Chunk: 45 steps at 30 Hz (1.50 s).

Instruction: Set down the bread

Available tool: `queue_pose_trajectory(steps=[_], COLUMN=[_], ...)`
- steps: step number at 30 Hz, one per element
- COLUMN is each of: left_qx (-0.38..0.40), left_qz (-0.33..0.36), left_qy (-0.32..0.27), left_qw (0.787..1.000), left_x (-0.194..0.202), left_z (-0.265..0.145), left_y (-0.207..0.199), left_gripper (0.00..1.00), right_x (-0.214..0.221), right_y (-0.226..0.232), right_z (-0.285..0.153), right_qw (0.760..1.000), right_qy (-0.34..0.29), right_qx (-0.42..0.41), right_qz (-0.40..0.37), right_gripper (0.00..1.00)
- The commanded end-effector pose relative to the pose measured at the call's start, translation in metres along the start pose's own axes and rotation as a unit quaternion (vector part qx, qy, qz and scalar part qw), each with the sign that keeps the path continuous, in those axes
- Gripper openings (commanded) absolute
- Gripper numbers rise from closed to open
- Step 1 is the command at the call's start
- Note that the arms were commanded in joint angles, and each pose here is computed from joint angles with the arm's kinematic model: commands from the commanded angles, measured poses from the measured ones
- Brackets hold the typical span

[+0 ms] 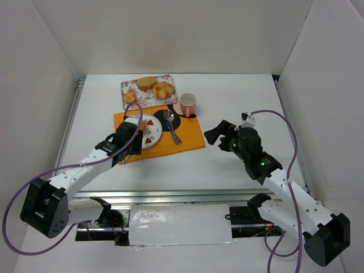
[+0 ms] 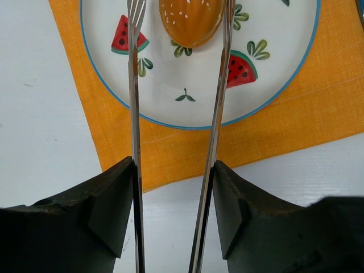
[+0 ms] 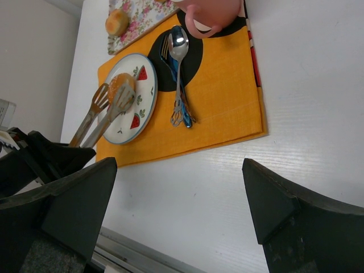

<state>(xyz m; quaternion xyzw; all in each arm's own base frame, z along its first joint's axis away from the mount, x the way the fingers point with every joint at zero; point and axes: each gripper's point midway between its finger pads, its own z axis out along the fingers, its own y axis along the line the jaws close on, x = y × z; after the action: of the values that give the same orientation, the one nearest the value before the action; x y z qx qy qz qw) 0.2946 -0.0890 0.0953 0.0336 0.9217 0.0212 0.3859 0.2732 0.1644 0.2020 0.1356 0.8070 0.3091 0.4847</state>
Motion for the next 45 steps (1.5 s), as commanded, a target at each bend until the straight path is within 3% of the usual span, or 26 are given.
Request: queue_pose_trajectory(steps=[1,12,20,24,28,36,45], left_qx=[-0.003,0.000,0.002,-0.037,-0.024,-0.030,-0.088], left_qz=[-0.013,-0.024,-0.032,-0.022,-0.043,-0.095,-0.124], left_qy=[-0.031,-0.073,-0.123,-0.112,-0.111,-0.103,-0.037], left_qw=[0.999,0.997,0.992,0.993,0.993,0.990,0.988], left_x=[-0.019,-0.056,-0.116,-0.143,-0.177,-0.216,-0.188], left_z=[-0.004,-0.024,-0.040,-0.033,-0.018,0.003,0.034], left_y=[-0.001,0.000,-0.005,0.007,0.015,0.073,0.156], left_gripper=[0.67,0.68,0.67,0.67,0.67,0.66,0.65], right_x=[-0.026,-0.025,-0.025,-0.024,-0.025,-0.024,-0.023], right_y=[0.018,0.018,0.018,0.018,0.019,0.020,0.021], right_z=[-0.003,-0.002,-0.002,-0.002,-0.002,-0.004,-0.003], right_qw=[0.999,0.999,0.999,0.999,0.999,0.999,0.999], right_qy=[-0.034,-0.033,-0.032,-0.030,-0.030,-0.029,-0.028], right_qx=[-0.020,-0.018,-0.019,-0.019,-0.020,-0.025,-0.027], right_qz=[-0.006,-0.006,-0.006,-0.006,-0.006,-0.006,-0.007], right_gripper=[1.00,1.00,1.00,1.00,1.00,1.00,1.00])
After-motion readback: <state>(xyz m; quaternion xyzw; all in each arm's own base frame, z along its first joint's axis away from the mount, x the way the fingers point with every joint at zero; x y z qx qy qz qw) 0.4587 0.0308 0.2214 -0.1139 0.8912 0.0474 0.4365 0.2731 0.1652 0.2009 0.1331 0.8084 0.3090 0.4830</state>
